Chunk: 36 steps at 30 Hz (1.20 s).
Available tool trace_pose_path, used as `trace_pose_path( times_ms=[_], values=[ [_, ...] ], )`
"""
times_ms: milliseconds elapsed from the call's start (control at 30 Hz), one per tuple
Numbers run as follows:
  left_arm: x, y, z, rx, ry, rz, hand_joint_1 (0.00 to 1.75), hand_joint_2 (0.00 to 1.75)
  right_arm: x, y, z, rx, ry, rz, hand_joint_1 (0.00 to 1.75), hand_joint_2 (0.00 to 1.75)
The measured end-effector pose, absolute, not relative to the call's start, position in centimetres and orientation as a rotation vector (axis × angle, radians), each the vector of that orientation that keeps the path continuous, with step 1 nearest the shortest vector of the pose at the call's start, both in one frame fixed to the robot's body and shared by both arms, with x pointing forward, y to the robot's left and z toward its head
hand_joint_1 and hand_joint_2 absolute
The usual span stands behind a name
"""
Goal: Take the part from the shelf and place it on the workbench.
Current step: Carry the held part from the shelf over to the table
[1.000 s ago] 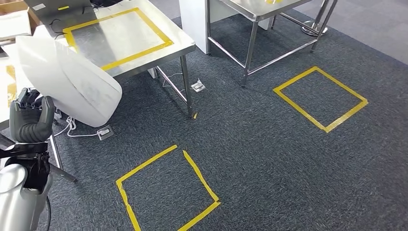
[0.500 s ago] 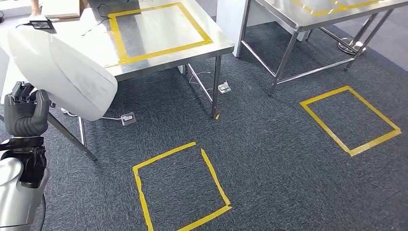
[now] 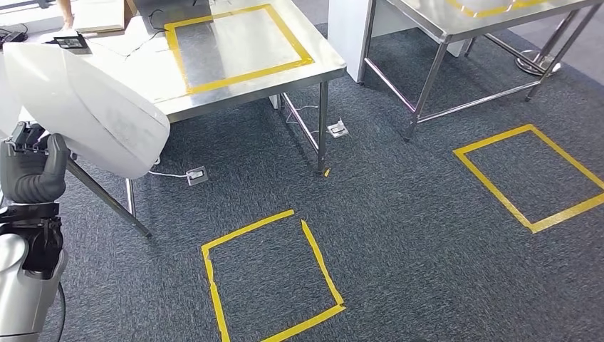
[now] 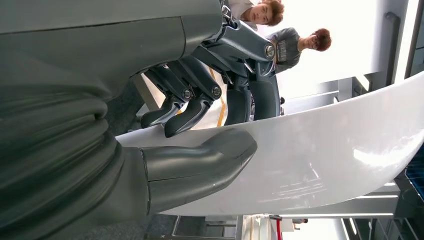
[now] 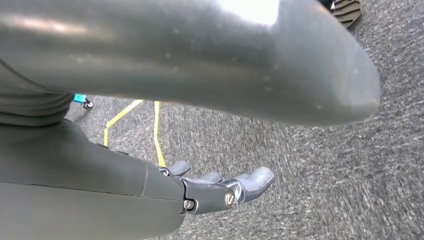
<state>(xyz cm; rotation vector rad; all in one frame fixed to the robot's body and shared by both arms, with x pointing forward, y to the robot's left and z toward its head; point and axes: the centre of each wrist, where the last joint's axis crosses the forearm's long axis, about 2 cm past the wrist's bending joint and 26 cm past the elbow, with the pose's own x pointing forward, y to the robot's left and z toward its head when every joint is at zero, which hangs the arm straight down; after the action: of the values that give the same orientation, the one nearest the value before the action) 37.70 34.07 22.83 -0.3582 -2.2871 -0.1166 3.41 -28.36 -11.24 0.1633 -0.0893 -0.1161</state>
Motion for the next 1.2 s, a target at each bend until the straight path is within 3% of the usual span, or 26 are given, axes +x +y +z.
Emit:
trace_pose_path(
  times_ms=[1200],
  values=[
    [38.55,33.76,23.33,-0.361,-2.297,-0.101,1.75,1.75,3.75,-27.67,-11.19,0.175,-0.096,-0.113,0.0,0.0]
  ],
)
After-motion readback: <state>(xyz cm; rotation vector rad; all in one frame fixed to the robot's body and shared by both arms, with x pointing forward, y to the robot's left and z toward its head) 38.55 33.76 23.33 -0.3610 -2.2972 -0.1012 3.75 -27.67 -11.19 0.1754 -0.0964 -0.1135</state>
